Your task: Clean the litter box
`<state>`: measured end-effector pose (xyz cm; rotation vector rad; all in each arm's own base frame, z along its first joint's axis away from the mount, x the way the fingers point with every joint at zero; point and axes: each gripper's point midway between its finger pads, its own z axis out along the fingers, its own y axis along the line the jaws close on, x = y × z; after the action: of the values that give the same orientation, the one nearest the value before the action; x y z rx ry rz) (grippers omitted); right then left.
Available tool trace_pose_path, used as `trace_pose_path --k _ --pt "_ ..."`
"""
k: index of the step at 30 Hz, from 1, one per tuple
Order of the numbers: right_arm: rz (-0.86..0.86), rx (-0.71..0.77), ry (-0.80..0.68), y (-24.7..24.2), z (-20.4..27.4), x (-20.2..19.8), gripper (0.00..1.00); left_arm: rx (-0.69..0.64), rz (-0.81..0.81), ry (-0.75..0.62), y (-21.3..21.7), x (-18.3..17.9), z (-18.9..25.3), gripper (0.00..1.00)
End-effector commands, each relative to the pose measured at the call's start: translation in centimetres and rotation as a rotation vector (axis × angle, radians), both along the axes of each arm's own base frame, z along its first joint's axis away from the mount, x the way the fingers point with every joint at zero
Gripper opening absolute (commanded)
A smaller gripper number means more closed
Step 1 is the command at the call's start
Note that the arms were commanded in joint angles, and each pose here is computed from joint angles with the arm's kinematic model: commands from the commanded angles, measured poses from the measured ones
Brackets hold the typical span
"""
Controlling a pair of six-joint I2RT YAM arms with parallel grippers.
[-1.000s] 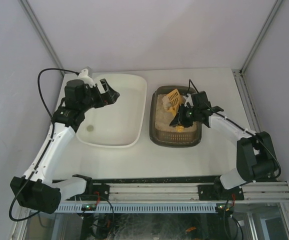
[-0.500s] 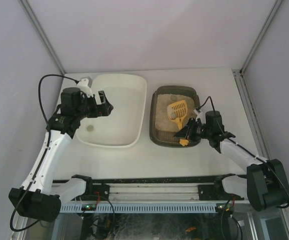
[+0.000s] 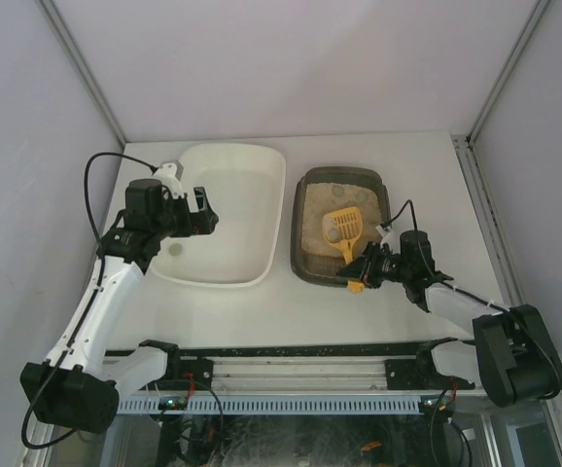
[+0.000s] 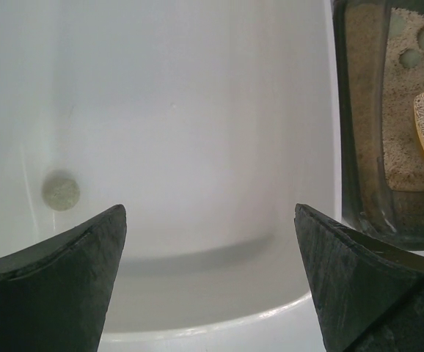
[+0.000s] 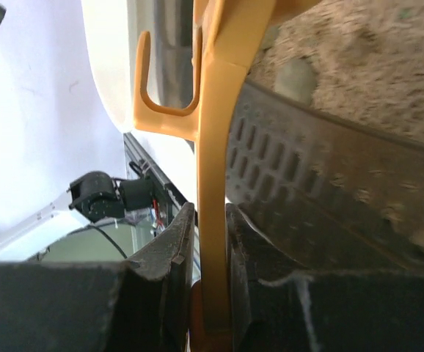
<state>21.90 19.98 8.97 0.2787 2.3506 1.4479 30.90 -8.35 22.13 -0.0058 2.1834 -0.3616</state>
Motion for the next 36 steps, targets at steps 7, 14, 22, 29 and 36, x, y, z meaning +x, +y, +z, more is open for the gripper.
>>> trace_pose_path --k 7,14,22,29,36 --pt "0.02 0.051 -0.107 0.7 2.4 0.7 0.0 0.027 -0.009 -0.046 0.3 0.5 -0.3 1.0" --pt "-0.017 0.146 -0.114 0.1 2.6 0.8 0.0 0.005 -0.065 -0.03 -0.6 0.0 -0.7 1.0" --pt "0.001 0.16 -0.117 1.1 2.5 0.8 0.0 0.006 -0.066 -0.027 -0.6 0.0 -1.0 1.0" --pt "-0.019 0.112 -0.17 1.0 3.5 1.3 0.0 0.017 -0.053 -0.028 -0.3 0.2 -1.2 1.0" --pt "-0.096 0.134 -0.189 -0.8 4.2 1.6 0.0 0.028 -0.038 -0.017 0.0 0.3 -1.8 1.0"
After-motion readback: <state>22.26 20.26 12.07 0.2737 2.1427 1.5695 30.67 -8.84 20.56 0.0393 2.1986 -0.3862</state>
